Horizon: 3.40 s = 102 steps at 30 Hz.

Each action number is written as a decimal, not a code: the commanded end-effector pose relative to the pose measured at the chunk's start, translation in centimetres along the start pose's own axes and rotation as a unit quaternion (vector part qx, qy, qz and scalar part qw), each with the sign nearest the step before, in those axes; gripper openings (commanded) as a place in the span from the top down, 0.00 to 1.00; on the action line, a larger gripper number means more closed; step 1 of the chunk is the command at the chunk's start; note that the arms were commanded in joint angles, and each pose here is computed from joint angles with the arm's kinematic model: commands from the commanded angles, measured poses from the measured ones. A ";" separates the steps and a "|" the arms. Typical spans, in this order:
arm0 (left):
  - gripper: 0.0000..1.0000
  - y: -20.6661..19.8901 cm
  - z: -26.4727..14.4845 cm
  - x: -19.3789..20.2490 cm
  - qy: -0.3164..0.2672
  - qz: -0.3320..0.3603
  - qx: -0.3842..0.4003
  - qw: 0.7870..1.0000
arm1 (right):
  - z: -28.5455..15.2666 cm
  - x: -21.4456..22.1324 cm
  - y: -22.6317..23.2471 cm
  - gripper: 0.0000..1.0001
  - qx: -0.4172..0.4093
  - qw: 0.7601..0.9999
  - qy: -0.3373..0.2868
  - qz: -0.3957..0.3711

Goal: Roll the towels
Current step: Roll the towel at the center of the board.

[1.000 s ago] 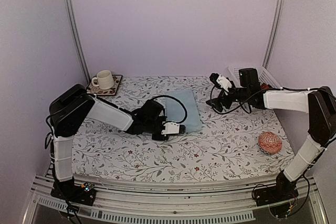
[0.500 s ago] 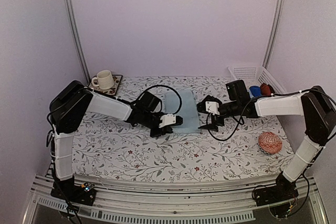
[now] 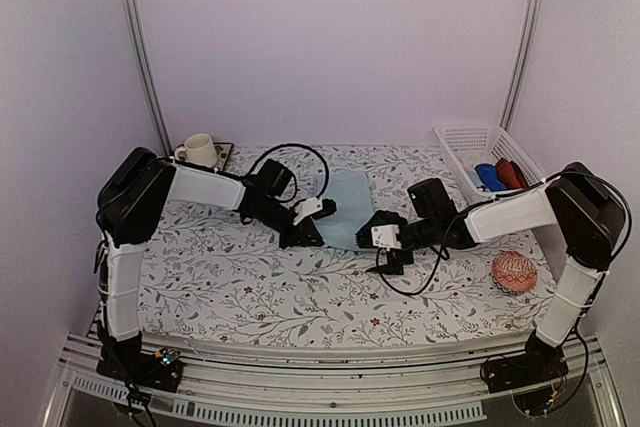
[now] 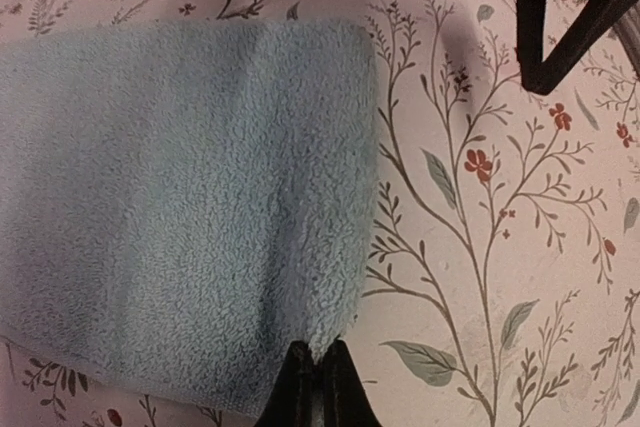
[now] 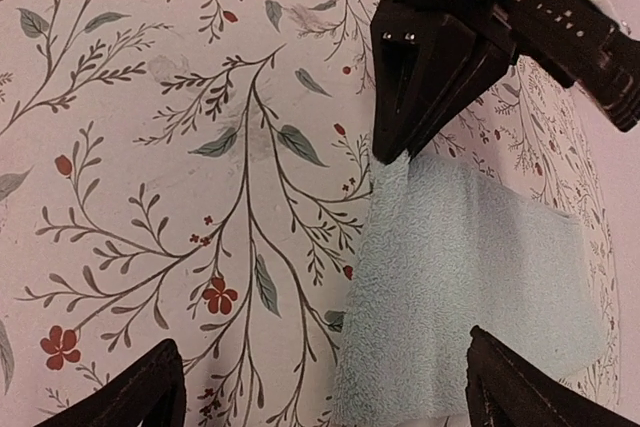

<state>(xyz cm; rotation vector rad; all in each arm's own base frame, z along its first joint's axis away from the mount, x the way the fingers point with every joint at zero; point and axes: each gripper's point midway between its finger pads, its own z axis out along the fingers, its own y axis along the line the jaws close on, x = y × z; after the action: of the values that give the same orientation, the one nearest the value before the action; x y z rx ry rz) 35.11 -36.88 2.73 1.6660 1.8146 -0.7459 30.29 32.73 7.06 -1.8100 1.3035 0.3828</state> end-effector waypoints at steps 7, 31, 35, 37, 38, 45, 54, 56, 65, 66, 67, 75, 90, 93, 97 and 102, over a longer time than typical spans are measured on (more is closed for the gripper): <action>1.00 -0.3 -0.7 -0.9 -0.037 -0.062 0.067 0.995 | 1.8 3.0 -1.7 0.08 0.087 0.993 0.073 -0.018; 0.93 0.0 -1.5 -0.4 -0.031 -0.065 0.048 0.996 | 2.5 3.3 -1.3 0.97 0.082 0.992 0.096 0.001; 0.75 -0.2 -2.2 -0.6 -0.031 -0.060 0.037 0.997 | 2.2 2.5 -0.8 0.98 0.057 0.994 0.092 0.034; 0.67 -0.5 -2.6 -0.7 -0.031 -0.058 0.034 0.997 | 2.1 2.2 -0.7 0.98 0.047 0.993 0.095 0.052; 0.60 -0.6 -2.9 -0.7 -0.030 -0.056 0.030 0.998 | 2.1 2.1 -0.7 0.98 0.041 0.992 0.097 0.064; 0.24 -1.9 -4.8 -1.6 -0.028 -0.007 -0.030 0.999 | 1.9 0.8 0.8 0.98 -0.021 0.983 0.089 0.159; 0.21 -3.0 -4.1 -1.3 0.007 0.073 -0.095 0.993 | 1.8 2.2 -0.5 0.98 -0.042 0.950 0.107 0.292; 0.22 -3.0 -3.7 -1.4 0.011 0.079 -0.096 0.992 | 2.0 2.7 -0.9 0.98 -0.049 0.936 0.112 0.329; 0.22 -2.8 -2.7 -1.5 0.025 0.091 -0.109 0.990 | 2.5 4.4 -1.2 0.98 -0.062 0.907 0.123 0.399; 0.22 -2.6 -2.7 -1.5 0.029 0.091 -0.116 0.989 | 2.6 4.6 -1.2 0.98 -0.066 0.903 0.125 0.406; 0.22 -2.4 -2.6 -1.4 0.031 0.091 -0.122 0.988 | 2.8 4.7 -1.2 0.98 -0.068 0.902 0.126 0.408; 0.26 0.1 -1.1 -0.8 0.043 0.050 -0.158 0.985 | 3.3 5.9 -1.4 0.98 -0.063 0.892 0.142 0.424; 0.34 0.7 -1.9 -2.1 -0.029 -0.024 -0.100 0.994 | 3.4 7.4 -2.1 0.98 -0.054 0.884 0.154 0.438; 0.32 1.3 -2.6 -2.4 -0.036 -0.039 -0.110 0.993 | 3.3 7.5 -2.3 0.98 -0.052 0.883 0.153 0.440; 0.31 2.5 -3.5 -3.2 -0.059 -0.066 -0.123 0.988 | 3.3 7.6 -2.3 0.98 -0.053 0.882 0.155 0.442; 0.30 1.9 -3.9 -4.6 -0.093 -0.067 -0.096 0.989 | 3.4 7.9 -2.3 0.98 -0.050 0.881 0.161 0.443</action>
<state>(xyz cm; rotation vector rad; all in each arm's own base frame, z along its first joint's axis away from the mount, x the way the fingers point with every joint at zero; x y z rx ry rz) 36.82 -35.83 4.75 1.3674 1.9145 -0.6360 35.68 31.68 2.21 -1.2969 2.3050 0.7050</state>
